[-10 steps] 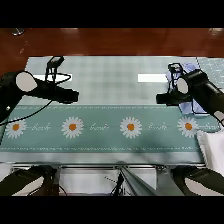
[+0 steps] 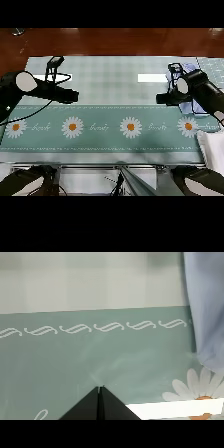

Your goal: Fold the shirts.

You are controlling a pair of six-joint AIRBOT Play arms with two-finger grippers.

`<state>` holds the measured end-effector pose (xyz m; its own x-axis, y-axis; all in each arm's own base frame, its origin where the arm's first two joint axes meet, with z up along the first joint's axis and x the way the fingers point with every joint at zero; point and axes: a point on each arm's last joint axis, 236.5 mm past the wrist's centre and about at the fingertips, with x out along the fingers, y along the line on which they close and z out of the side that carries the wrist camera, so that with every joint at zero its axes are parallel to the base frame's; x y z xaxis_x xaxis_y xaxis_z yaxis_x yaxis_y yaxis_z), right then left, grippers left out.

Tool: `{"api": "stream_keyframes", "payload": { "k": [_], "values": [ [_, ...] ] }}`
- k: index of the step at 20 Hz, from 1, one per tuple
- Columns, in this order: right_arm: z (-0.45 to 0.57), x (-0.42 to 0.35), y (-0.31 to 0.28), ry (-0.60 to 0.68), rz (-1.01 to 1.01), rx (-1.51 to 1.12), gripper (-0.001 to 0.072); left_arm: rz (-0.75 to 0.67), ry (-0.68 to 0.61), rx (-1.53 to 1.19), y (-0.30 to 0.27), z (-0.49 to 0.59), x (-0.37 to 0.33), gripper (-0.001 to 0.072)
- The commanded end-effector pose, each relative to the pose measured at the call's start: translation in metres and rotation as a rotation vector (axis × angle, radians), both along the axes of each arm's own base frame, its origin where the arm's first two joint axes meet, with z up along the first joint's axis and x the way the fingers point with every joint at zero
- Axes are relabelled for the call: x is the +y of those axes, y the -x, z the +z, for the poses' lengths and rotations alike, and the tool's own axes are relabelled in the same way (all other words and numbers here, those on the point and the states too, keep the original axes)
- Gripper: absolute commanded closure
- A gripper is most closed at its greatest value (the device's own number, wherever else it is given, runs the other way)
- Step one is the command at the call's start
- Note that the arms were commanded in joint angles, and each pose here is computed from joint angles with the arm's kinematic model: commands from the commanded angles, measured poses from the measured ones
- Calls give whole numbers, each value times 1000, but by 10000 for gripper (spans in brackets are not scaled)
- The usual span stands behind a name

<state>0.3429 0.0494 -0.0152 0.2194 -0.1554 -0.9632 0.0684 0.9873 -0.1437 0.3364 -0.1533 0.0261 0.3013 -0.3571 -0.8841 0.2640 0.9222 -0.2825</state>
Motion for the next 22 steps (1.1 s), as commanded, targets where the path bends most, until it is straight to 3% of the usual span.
{"api": "stream_keyframes", "payload": {
  "k": [1,7,8,9,10,11,12,17,22],
  "values": [
    [0,1,-2,-4,3,-10,688,0,0,0,0,0,0,684],
    [15,11,-48,-27,64,-206,687,18,13,-58,-14,4,-2,684],
    [23,0,-64,37,100,-274,628,37,24,-109,-27,9,-3,684],
    [36,-18,-82,111,103,-354,294,52,32,-152,-38,12,-3,683],
    [47,-39,-97,168,69,-426,83,69,40,-195,-50,15,-3,632],
    [56,-67,-108,224,11,-483,81,82,44,-224,-59,16,-3,365],
    [59,-94,-114,249,-63,-513,81,90,46,-237,-65,14,-3,0],
    [19,-200,-126,122,-385,-455,83,118,31,-221,-79,-8,3,4],
    [-73,-217,-94,-46,-519,-142,83,143,17,-171,-82,-30,13,4]
  ]
}}
